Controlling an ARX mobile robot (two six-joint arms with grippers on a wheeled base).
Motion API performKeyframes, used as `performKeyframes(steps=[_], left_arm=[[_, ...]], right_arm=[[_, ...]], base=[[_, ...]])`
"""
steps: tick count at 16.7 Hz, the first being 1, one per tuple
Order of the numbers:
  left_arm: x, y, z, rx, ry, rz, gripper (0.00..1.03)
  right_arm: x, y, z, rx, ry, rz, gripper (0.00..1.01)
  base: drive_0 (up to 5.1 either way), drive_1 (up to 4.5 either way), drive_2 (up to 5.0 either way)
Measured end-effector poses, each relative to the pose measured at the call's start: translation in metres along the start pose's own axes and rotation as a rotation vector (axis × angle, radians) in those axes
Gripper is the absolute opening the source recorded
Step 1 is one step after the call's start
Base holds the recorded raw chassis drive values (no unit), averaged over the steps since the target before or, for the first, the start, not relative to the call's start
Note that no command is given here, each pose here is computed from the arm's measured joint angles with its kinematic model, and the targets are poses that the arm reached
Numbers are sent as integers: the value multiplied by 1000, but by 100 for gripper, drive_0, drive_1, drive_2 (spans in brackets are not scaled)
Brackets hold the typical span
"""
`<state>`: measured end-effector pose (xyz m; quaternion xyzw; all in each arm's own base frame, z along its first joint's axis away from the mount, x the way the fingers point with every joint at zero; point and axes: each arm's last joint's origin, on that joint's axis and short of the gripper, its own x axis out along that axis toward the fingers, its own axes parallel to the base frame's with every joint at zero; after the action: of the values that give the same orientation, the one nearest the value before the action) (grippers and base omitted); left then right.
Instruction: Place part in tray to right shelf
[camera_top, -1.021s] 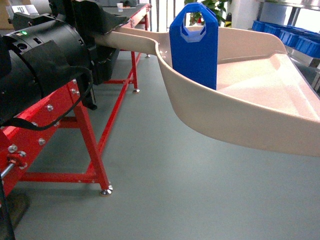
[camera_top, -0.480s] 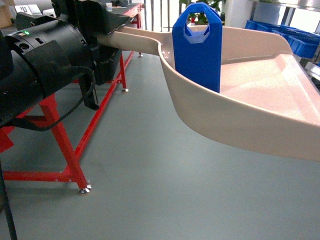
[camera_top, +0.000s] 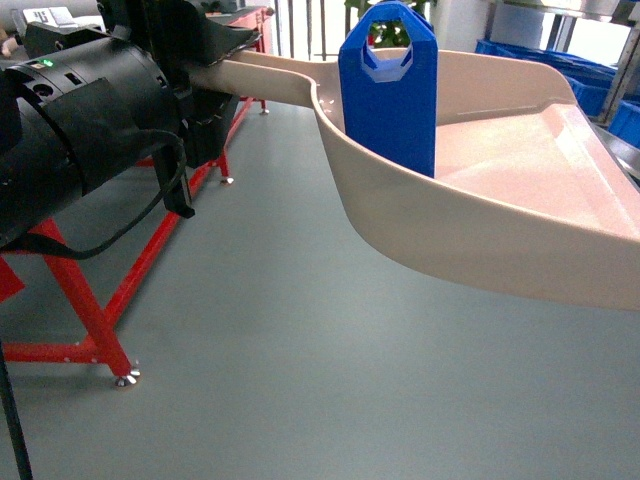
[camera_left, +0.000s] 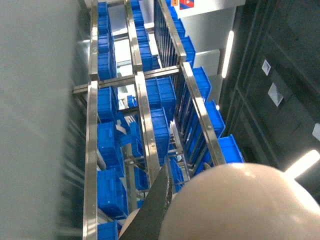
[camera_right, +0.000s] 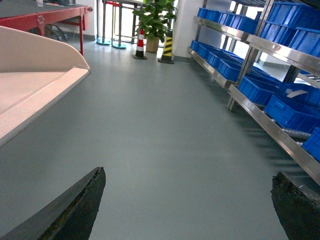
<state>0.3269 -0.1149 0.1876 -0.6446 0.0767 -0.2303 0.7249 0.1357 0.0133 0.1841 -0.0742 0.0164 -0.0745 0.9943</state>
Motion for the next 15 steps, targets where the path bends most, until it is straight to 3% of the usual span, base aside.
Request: performKeyframes(steps=[5, 15], left_arm=[[0, -1, -5, -2, 25, -4, 13], [0, 1, 0, 0, 1, 6, 13]], right_arm=[[0, 0, 0, 0, 1, -3, 98], [0, 0, 0, 1, -3, -2, 98]], base=[[0, 0, 0], [3, 429, -423]])
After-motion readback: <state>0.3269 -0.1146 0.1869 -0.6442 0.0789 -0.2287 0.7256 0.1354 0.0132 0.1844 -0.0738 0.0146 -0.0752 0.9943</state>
